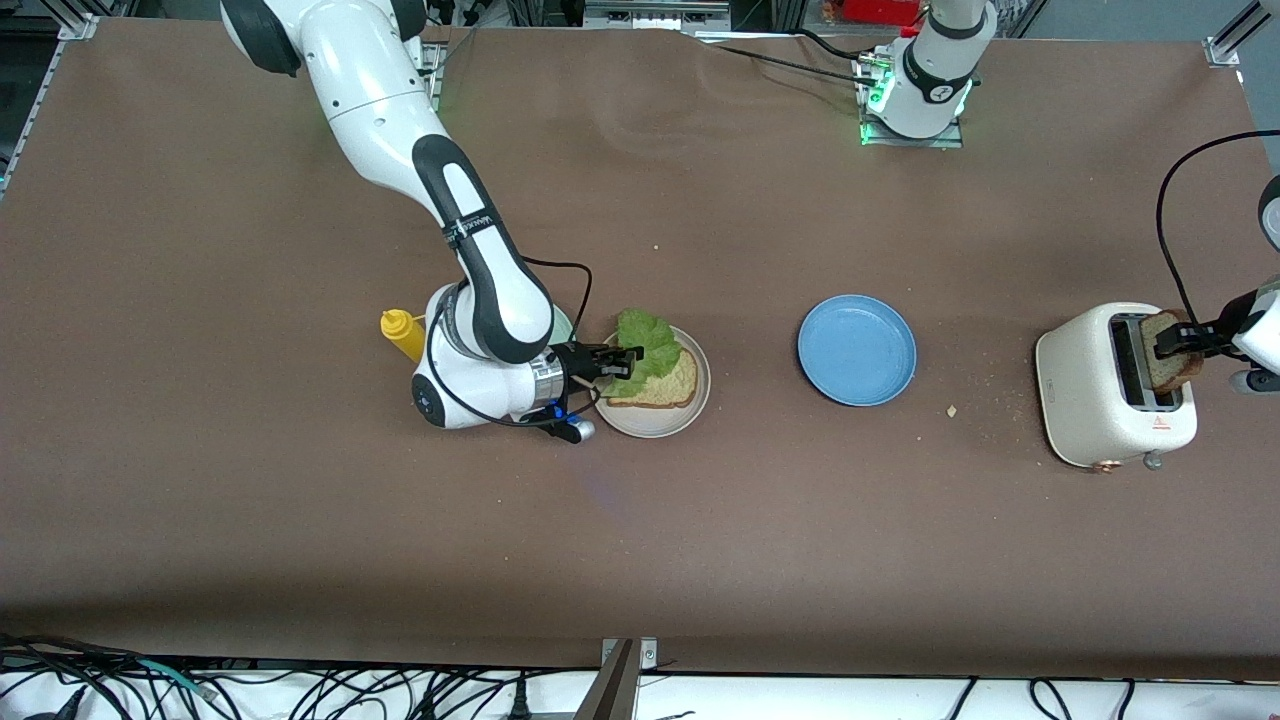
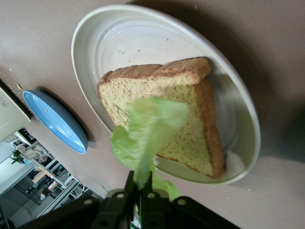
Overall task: Make sandwich in beige plate with both arms
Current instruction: 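Release the lettuce and withdraw the right gripper while the left gripper grasps bread, then carry the second bread slice with the left gripper onto the lettuce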
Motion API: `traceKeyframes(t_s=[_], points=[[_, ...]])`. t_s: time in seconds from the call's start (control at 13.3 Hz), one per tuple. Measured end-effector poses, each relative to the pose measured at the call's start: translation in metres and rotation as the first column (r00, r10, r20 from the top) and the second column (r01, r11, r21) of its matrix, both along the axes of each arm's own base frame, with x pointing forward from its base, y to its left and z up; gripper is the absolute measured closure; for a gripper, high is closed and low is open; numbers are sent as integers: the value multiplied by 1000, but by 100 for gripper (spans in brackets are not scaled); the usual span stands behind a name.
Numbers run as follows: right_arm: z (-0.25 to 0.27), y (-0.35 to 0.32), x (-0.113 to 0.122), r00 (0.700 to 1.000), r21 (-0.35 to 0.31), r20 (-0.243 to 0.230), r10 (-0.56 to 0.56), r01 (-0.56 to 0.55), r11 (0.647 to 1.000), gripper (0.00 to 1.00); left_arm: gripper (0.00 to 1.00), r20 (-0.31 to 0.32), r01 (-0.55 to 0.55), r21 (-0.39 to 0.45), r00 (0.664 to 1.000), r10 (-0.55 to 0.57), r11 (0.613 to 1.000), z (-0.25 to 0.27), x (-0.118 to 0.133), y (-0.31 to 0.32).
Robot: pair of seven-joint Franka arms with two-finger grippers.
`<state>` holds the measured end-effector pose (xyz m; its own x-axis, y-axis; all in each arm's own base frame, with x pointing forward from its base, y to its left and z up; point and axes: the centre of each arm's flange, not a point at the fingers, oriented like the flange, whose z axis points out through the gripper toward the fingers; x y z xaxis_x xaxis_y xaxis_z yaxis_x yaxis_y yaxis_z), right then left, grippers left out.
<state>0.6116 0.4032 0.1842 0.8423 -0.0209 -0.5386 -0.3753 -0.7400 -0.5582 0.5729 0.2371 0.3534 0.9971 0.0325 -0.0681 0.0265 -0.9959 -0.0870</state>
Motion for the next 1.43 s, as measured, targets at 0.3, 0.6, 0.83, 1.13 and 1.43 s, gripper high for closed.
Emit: traceKeyframes(t_s=[0.3, 0.6, 0.83, 1.13, 1.43], points=[[0, 0, 0, 1000, 4, 8, 7, -7, 1000, 48, 87, 14, 16, 4, 1000, -16, 1000, 8, 5, -1], [17, -5, 5, 995, -49, 72, 68, -65, 997, 5, 92, 22, 29, 9, 999, -29, 1000, 46, 19, -1], [68, -16, 14, 969, -156, 174, 178, -151, 976, 0, 92, 11, 44, 7, 999, -44, 999, 96, 32, -13], [149, -87, 40, 932, -349, 251, 263, -166, 922, 0, 92, 21, 101, 13, 995, -101, 995, 161, 49, -54], [230, -148, 43, 884, -578, 267, 384, -172, 798, 0, 92, 4, 151, -58, 989, -151, 987, 181, 55, -102]])
